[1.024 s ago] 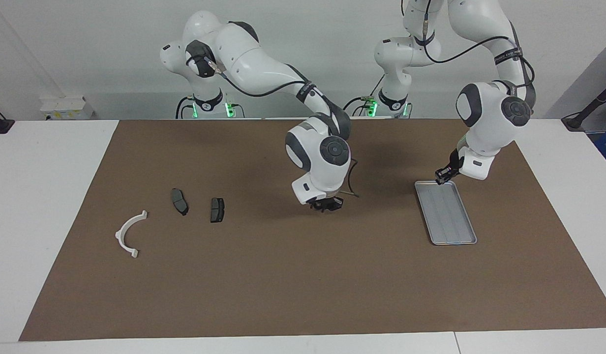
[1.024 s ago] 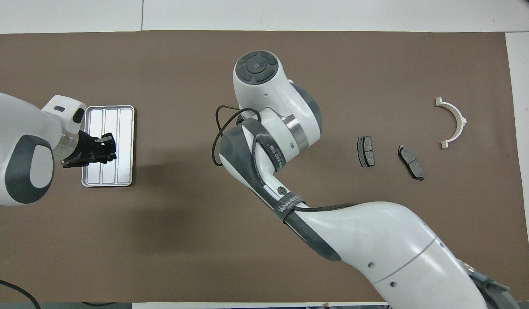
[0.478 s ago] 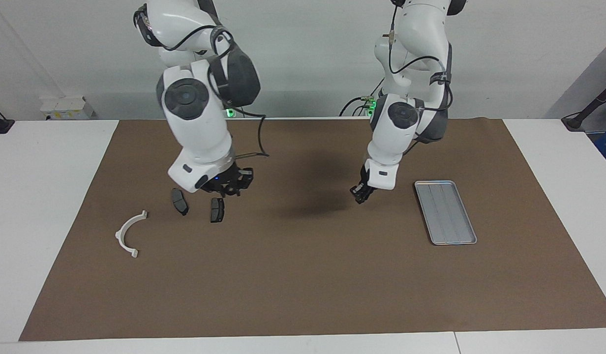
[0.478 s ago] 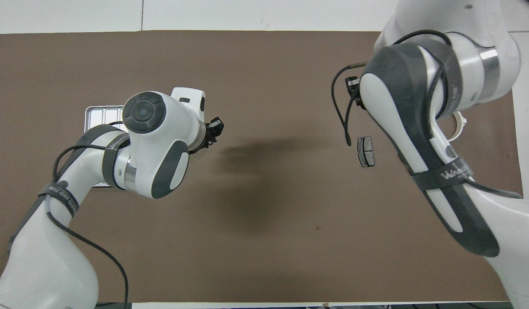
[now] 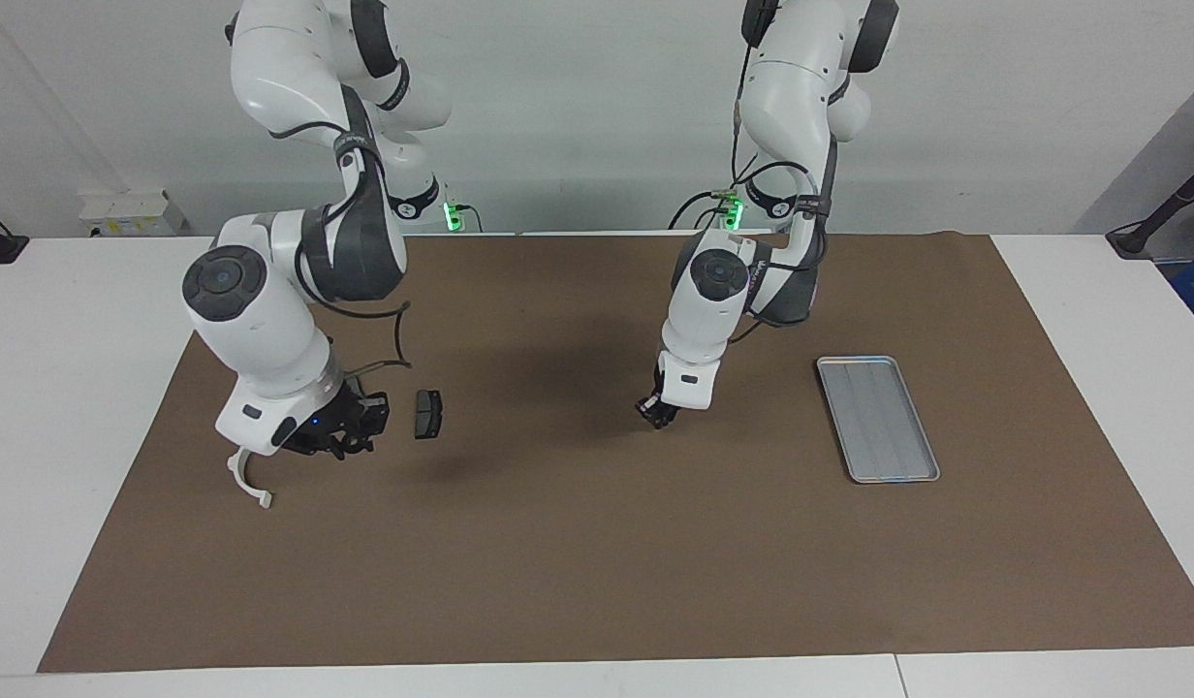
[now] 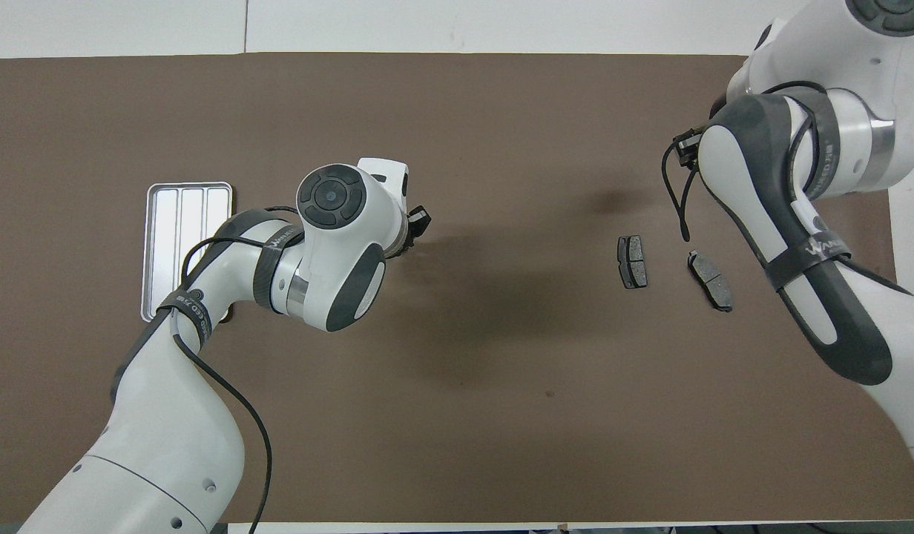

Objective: Place bearing gear from tray to pile

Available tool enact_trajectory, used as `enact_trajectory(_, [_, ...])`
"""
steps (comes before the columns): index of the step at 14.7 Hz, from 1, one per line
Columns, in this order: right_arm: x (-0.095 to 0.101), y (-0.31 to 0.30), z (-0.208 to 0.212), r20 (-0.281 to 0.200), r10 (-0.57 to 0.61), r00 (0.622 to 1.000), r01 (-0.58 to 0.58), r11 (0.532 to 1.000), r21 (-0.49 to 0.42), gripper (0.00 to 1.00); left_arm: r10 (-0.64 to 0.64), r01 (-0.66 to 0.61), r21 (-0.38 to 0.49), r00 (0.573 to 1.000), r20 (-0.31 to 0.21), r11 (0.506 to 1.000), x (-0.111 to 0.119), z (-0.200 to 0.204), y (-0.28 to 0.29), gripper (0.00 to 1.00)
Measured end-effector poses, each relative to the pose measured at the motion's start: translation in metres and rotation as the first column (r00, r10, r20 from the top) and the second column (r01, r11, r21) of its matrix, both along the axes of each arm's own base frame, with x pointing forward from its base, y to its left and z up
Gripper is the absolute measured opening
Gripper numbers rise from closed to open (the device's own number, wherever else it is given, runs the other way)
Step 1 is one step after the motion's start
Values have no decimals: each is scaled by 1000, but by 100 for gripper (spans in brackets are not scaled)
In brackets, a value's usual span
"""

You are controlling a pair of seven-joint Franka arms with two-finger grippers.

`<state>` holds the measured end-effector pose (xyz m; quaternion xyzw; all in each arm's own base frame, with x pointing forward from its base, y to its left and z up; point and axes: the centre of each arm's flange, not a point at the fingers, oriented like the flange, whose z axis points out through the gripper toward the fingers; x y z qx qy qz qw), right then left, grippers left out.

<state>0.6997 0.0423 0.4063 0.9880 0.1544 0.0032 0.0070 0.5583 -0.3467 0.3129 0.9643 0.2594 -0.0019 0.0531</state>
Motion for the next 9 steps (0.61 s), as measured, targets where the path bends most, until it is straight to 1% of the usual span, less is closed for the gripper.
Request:
enact_trajectory(3, [-6, -3, -46, 53, 26, 998, -25, 999, -23, 35, -6, 6, 1, 1000, -2, 1000, -3, -1, -3, 24])
enact_trajectory(5, [-7, -13, -64, 75, 60, 995, -58, 998, -25, 35, -14, 15, 4, 1000, -7, 1000, -8, -4, -9, 24])
enact_trajectory(7, [-3, -32, -79, 97, 89, 991, -87, 996, -27, 35, -22, 22, 10, 1000, -17, 1000, -15, -10, -14, 24])
enact_trajectory(9, [-1, -48, -93, 109, 96, 989, -94, 995, -27, 35, -25, 25, 14, 999, -20, 1000, -19, -13, -16, 24])
